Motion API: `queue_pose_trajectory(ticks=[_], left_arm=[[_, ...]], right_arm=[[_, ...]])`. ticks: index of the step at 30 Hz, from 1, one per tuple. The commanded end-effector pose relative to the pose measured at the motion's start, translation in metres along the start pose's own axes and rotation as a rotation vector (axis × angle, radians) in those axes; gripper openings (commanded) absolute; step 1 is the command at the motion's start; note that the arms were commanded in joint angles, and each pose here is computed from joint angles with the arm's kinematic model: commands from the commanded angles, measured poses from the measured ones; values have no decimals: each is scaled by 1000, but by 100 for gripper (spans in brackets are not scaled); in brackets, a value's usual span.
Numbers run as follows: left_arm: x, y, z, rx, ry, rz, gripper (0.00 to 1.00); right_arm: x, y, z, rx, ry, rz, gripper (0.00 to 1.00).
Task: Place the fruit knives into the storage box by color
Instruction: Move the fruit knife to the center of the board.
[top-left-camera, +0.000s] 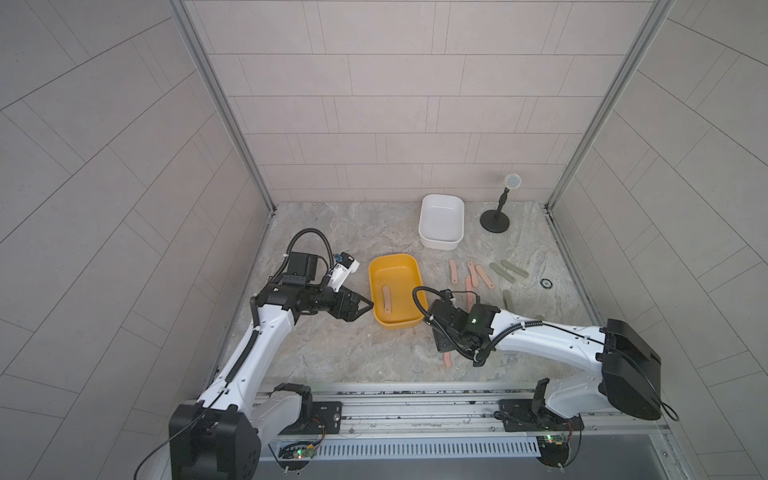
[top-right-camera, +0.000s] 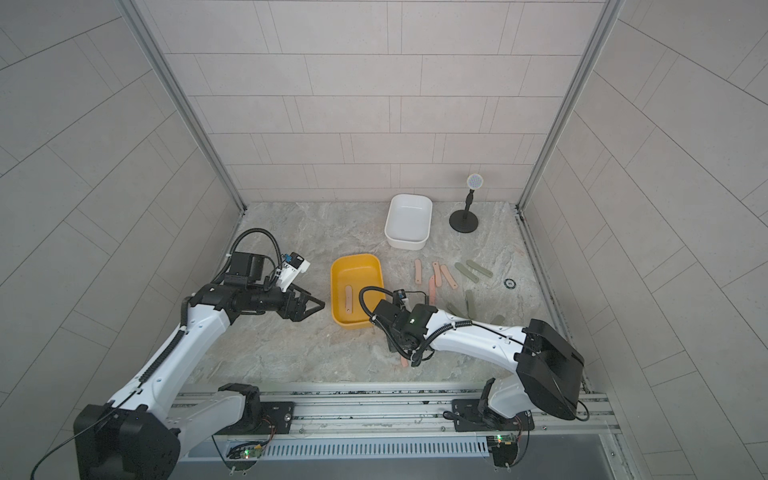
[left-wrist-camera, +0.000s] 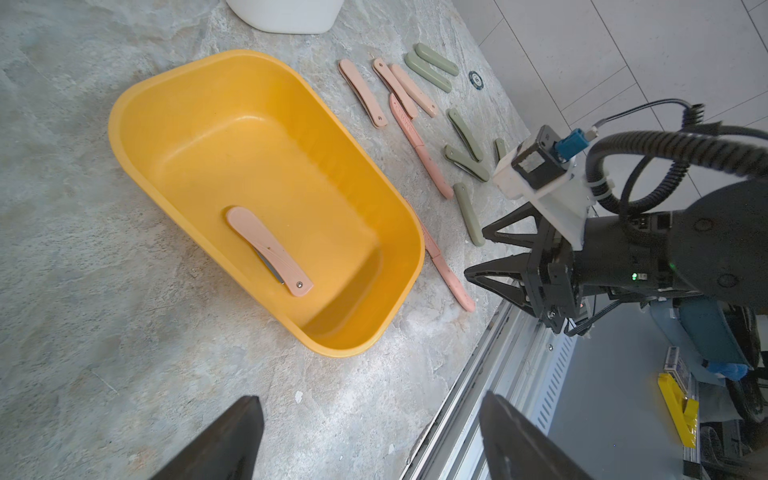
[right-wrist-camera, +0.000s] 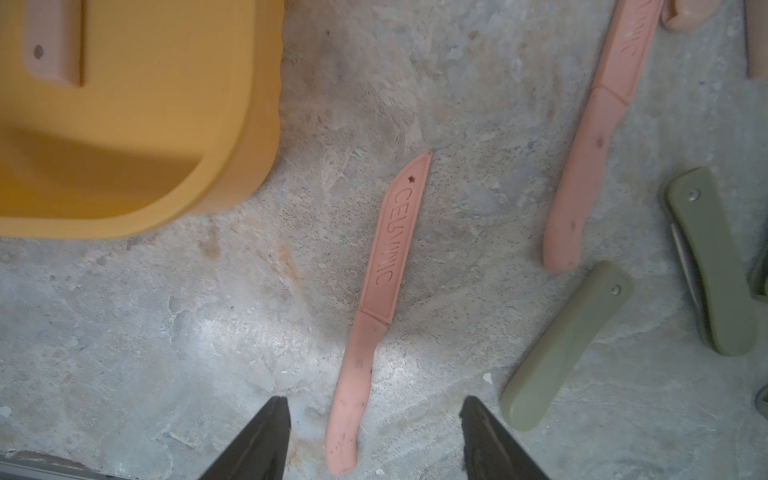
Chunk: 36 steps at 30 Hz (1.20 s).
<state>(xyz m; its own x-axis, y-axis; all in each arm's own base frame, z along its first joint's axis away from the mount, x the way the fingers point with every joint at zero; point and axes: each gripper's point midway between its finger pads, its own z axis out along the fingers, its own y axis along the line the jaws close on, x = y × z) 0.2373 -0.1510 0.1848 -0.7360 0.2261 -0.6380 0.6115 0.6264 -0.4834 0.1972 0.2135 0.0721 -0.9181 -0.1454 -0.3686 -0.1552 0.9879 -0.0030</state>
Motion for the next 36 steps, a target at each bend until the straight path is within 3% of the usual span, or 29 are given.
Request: queue_pose_trajectory(ticks=[1, 21, 36], left_arm=[[0, -5, 0, 20, -4, 37, 88], [-1, -1, 1, 4, 7, 29, 88], [-1, 2, 0, -10, 34, 23, 88]], right_arm=[[1, -2, 8, 30, 2, 20, 66], [23, 2, 46, 23, 133, 84, 51], [20, -9, 55, 25, 184, 104, 26]])
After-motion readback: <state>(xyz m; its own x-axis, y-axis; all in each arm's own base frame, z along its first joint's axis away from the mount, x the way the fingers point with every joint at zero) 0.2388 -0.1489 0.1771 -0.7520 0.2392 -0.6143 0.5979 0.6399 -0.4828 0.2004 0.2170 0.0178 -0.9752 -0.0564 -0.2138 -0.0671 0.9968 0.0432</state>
